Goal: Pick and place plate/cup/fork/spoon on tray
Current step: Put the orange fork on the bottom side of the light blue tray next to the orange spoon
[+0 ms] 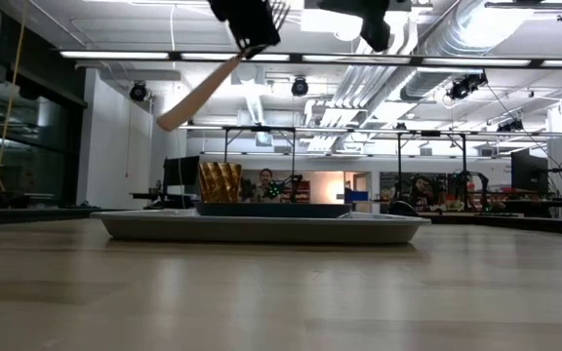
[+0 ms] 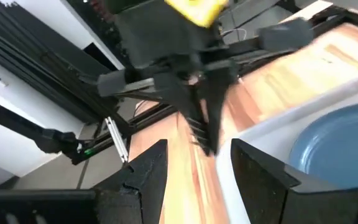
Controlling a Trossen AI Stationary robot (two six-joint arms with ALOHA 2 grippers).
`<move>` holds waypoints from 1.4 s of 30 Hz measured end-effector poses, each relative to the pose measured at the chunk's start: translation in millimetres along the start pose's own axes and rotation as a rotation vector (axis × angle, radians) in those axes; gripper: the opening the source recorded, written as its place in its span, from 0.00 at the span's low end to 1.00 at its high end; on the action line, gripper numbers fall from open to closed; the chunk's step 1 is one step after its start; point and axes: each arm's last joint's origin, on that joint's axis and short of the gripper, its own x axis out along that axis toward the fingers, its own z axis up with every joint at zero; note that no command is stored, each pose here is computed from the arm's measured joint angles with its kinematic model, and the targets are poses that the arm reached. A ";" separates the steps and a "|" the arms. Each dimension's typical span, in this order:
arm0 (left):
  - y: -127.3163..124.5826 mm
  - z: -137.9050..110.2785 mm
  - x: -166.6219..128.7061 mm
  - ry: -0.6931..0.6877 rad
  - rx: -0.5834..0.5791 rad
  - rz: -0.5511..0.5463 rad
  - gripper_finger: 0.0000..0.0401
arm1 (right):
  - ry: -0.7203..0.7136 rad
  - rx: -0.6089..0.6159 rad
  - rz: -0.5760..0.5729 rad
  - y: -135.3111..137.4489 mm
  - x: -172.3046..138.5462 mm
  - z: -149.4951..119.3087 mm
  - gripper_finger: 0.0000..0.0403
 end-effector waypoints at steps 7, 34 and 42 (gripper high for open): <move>6.3 -0.1 16.6 0.021 -0.024 0.004 0.00 | -0.004 -0.063 -0.062 1.4 26.5 -14.2 0.42; 7.0 6.6 16.3 -0.045 -0.054 0.018 0.00 | -0.047 -0.167 -0.122 5.0 52.2 -28.5 0.33; 7.4 6.6 16.2 -0.046 -0.056 0.021 0.00 | -0.036 -0.172 -0.110 5.0 52.2 -28.9 0.06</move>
